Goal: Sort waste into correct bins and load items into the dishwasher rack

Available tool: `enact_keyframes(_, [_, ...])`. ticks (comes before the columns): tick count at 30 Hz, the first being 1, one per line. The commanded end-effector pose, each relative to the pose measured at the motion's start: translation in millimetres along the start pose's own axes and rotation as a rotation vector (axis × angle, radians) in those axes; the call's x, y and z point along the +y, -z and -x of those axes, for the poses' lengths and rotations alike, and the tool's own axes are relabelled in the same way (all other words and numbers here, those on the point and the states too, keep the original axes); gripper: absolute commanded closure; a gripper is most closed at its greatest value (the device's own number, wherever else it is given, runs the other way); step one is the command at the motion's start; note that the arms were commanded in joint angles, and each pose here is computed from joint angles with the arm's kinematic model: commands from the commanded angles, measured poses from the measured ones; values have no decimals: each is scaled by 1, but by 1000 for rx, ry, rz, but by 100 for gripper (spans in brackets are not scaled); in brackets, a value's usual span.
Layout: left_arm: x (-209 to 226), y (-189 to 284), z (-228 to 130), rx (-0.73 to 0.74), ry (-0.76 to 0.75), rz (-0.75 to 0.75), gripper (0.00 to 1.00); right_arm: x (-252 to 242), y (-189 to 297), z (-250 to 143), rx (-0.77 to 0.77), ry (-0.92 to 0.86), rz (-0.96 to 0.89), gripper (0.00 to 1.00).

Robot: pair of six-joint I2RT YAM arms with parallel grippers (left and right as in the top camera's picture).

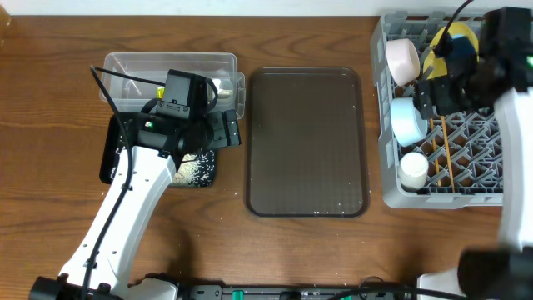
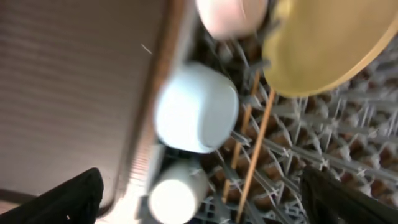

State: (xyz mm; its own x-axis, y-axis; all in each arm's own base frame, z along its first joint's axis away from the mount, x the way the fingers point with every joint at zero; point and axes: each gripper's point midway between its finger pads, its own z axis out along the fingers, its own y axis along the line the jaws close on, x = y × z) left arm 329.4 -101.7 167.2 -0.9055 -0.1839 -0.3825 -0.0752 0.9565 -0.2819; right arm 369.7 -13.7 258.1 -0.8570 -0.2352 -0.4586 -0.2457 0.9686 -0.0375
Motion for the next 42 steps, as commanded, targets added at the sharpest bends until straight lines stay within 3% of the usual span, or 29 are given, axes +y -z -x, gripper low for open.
enact_keyframes(1, [2,-1,1,1,4,8,8,31,45,7,-133,35,78,1])
enact_keyframes(11, [2,-1,1,1,4,8,8,44,116,-1,-313,72,25,1])
enact_keyframes(19, [2,-1,1,1,4,8,8,45,124,-11,-310,70,8,1])
enact_keyframes(24, [2,-1,1,1,4,8,8,42,131,-6,-399,83,-34,1])
enact_keyframes(32, [2,-1,1,1,4,8,8,37,106,-37,-614,-48,-122,1])
enact_keyframes(42, [2,-1,1,1,4,8,8,57,31,-94,-840,-99,-129,1])
